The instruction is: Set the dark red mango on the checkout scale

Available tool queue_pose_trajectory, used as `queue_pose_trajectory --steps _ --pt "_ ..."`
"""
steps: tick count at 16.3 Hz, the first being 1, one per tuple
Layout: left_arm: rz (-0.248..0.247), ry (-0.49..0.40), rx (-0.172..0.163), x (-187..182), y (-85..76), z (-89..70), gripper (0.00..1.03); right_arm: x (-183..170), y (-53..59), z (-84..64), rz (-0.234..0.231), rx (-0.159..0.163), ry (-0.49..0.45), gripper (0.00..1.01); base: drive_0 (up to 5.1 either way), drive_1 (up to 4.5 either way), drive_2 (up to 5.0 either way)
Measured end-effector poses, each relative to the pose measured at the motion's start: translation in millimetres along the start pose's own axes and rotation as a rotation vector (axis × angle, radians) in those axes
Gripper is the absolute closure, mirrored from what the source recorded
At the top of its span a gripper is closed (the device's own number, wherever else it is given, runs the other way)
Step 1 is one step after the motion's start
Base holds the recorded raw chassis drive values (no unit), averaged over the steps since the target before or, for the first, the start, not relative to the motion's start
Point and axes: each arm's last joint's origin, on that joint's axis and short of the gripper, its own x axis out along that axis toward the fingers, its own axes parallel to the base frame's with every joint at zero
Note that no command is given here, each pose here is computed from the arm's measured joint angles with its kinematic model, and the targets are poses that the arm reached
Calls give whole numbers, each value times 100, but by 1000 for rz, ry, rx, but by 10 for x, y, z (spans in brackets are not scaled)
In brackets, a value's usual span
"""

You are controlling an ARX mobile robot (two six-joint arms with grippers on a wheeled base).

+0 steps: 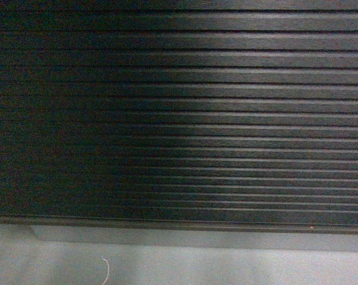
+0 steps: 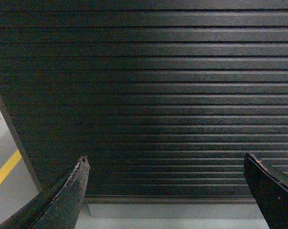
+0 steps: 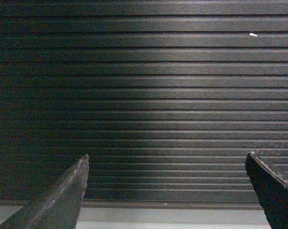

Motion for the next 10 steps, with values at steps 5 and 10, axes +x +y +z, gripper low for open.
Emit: queue_pose_trajectory --steps 5,10 --pt "0 0 0 0 0 0 5 0 0 0 0 0 0 3 -10 129 -149" --pt "0 0 0 0 0 0 5 0 0 0 0 0 0 3 -5 39 -49"
